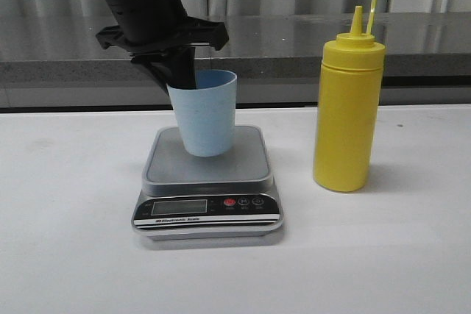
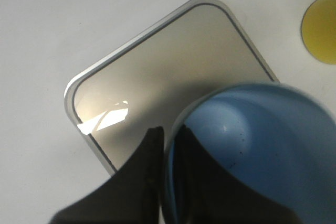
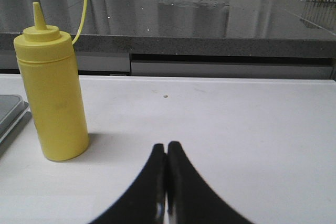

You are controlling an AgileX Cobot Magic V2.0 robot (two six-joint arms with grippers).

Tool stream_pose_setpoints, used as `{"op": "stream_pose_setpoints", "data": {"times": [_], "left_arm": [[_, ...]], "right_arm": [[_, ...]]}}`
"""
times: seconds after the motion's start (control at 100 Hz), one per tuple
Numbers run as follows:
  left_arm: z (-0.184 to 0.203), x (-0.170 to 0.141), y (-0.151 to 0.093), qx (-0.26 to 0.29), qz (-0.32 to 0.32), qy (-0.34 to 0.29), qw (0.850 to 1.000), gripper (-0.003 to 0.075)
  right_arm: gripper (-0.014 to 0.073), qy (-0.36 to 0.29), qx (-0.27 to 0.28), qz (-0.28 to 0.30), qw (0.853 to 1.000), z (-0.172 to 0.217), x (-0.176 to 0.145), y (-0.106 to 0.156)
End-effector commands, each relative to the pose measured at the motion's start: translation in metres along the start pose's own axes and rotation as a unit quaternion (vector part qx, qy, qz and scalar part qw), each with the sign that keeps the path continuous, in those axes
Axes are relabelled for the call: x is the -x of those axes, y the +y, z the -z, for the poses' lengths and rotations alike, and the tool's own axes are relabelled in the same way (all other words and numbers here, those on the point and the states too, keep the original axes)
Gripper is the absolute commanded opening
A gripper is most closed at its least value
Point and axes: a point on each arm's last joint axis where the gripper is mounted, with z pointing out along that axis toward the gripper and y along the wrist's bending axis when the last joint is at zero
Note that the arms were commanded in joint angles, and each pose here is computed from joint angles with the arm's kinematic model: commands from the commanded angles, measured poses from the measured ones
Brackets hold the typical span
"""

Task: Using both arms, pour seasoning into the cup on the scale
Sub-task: 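Carry the blue cup over the scale and lower it onto the platform, then open the left gripper and raise it away from the cup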

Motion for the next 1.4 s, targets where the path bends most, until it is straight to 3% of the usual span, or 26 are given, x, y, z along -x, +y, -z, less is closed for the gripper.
{"op": "stream_pose_setpoints", "data": {"times": [0.0, 0.6, 0.72, 0.94, 1.01, 1.39], "left_arm": [[0.028, 0.013, -0.007, 0.001, -0.008, -0.054, 0.999, -0.0020], [0.016, 0.012, -0.005, 0.001, -0.008, -0.039, 0.999, -0.0008], [0.018, 0.012, -0.006, 0.000, -0.008, -0.032, 0.999, 0.0090], [0.027, 0.016, -0.007, -0.002, -0.011, -0.033, 0.999, 0.0460], [0.031, 0.018, -0.007, -0.002, -0.009, -0.035, 0.999, 0.0529], [0.075, 0.021, -0.011, -0.001, -0.013, -0.078, 0.997, 0.0545]], "right_arm": [[-0.0067, -0.059, -0.002, 0.003, 0.998, 0.003, 0.015, 0.000], [-0.0067, -0.059, -0.002, 0.003, 0.998, 0.003, 0.015, 0.000], [-0.0067, -0.059, -0.002, 0.003, 0.998, 0.003, 0.015, 0.000], [-0.0067, -0.059, -0.002, 0.003, 0.998, 0.003, 0.015, 0.000], [-0.0067, -0.059, -0.002, 0.003, 0.998, 0.003, 0.015, 0.000], [-0.0067, -0.059, -0.002, 0.003, 0.998, 0.003, 0.015, 0.000]]}}
